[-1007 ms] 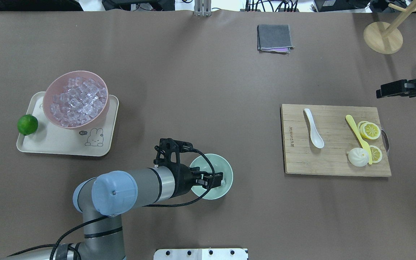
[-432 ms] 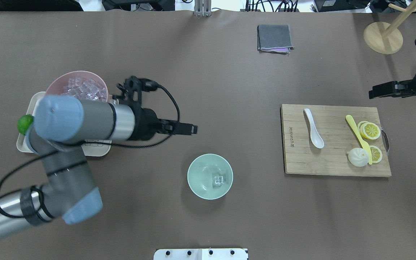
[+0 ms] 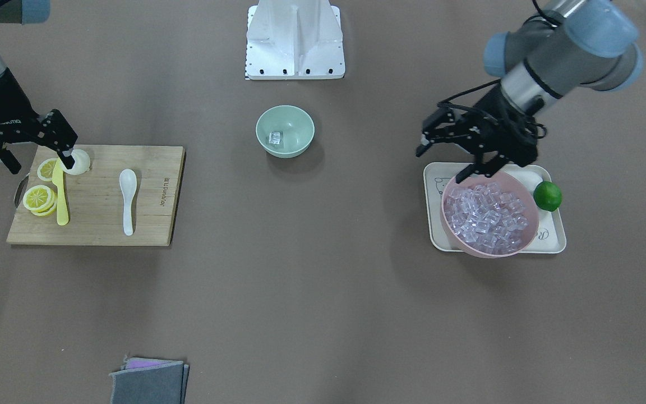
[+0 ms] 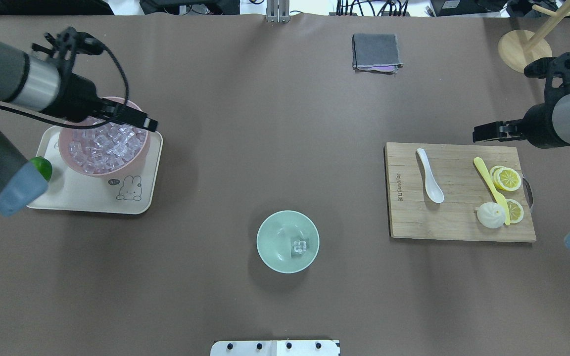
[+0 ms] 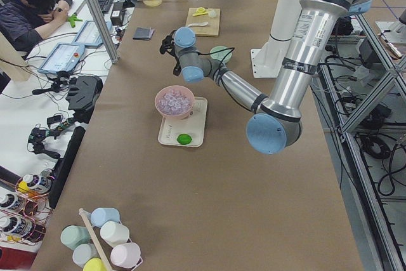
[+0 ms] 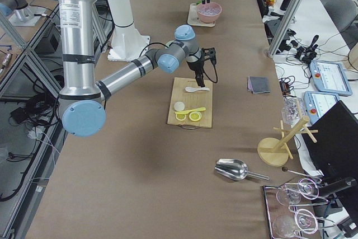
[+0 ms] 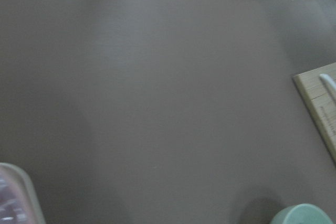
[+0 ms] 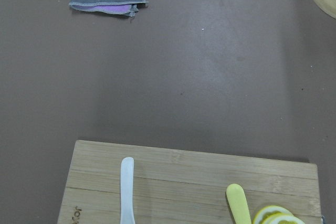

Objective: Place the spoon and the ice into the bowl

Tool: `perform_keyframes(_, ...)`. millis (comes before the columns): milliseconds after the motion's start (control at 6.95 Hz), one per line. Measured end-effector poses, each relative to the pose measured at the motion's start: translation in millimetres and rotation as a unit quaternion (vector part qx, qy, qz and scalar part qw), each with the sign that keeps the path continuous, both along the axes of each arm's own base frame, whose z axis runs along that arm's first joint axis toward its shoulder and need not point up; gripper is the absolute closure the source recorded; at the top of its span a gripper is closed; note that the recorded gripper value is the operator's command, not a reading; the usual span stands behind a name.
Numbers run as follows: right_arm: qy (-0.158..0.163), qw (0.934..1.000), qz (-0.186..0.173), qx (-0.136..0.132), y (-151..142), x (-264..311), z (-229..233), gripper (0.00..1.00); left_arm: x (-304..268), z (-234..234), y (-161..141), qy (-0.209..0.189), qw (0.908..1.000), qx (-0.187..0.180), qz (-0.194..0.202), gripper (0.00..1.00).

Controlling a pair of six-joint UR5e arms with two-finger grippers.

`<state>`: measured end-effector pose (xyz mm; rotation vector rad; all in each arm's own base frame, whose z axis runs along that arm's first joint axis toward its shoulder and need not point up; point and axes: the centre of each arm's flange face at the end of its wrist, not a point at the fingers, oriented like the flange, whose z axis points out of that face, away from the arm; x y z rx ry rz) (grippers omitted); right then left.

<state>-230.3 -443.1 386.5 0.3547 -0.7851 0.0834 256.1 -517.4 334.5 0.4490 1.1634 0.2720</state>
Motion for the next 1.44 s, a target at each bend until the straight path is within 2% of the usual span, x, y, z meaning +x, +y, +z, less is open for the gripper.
perform_keyframes(288,0.011,0.9999,0.001,0.001,-8,-43,4,0.00,-125,79,-25,-0.079,0.9961,0.041,-0.003,0.03)
perform_keyframes(575,0.029,0.9995,0.004,0.010,-9,-88,8,0.01,-216,132,-29,-0.109,0.9920,0.065,0.009,0.03)
perform_keyframes(863,0.036,0.9991,0.003,0.023,-6,-118,14,0.06,-244,156,-25,-0.117,0.9904,0.074,0.014,0.03)
perform_keyframes(1151,0.022,0.9993,0.007,0.031,-7,-139,38,0.18,-246,159,-24,-0.117,0.9901,0.076,0.015,0.03)
perform_keyframes(1438,0.030,0.9991,0.015,0.027,-10,-152,63,0.40,-246,160,-24,-0.117,0.9901,0.075,0.015,0.03)
